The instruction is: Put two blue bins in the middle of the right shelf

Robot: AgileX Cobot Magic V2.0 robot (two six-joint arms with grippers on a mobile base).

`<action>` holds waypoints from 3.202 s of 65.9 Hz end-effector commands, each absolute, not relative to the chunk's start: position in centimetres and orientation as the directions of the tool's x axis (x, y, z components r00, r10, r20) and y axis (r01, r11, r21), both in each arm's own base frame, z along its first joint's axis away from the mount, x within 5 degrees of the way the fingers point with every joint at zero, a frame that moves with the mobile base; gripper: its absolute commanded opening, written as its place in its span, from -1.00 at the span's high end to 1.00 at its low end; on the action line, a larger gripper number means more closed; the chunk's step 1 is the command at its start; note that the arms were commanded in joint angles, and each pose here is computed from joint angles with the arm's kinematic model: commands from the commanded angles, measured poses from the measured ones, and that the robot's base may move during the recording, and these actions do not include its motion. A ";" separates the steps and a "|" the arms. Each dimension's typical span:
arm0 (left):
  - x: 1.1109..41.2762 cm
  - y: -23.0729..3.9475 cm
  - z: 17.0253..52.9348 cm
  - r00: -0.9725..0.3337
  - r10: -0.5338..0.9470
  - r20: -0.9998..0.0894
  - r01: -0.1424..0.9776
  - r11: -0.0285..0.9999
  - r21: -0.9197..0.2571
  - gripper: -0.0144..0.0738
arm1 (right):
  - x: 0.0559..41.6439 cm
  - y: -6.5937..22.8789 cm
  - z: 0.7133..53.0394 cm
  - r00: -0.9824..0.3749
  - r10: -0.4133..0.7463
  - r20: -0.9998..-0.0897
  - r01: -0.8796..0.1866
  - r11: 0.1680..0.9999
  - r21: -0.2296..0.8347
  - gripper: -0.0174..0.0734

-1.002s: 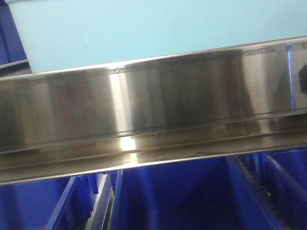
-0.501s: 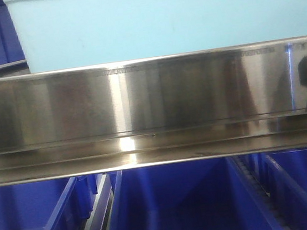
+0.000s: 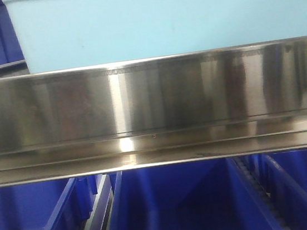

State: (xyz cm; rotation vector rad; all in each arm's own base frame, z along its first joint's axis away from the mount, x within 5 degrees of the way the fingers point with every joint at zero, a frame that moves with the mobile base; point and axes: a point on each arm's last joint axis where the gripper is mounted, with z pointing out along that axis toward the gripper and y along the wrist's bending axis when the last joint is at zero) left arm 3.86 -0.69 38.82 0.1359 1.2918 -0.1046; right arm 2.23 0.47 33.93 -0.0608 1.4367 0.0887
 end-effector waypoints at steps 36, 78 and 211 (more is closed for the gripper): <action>16.8 -8.1 43.9 -0.308 0.187 -0.933 0.462 0.886 0.025 -0.69 | 9.8 1.7 40.5 -0.152 -0.004 -0.988 -0.175 0.984 0.023 -0.64; 27.4 -15.4 41.7 -0.775 0.271 -0.570 0.355 0.934 -0.038 -0.61 | 25.9 8.2 42.7 -0.789 -0.163 -0.592 -0.280 0.953 0.112 -0.64; 28.4 -18.7 48.3 -0.636 0.177 -0.751 0.391 0.913 -0.116 0.92 | 29.0 8.9 48.2 -0.606 -0.054 -0.794 -0.271 0.952 0.142 0.95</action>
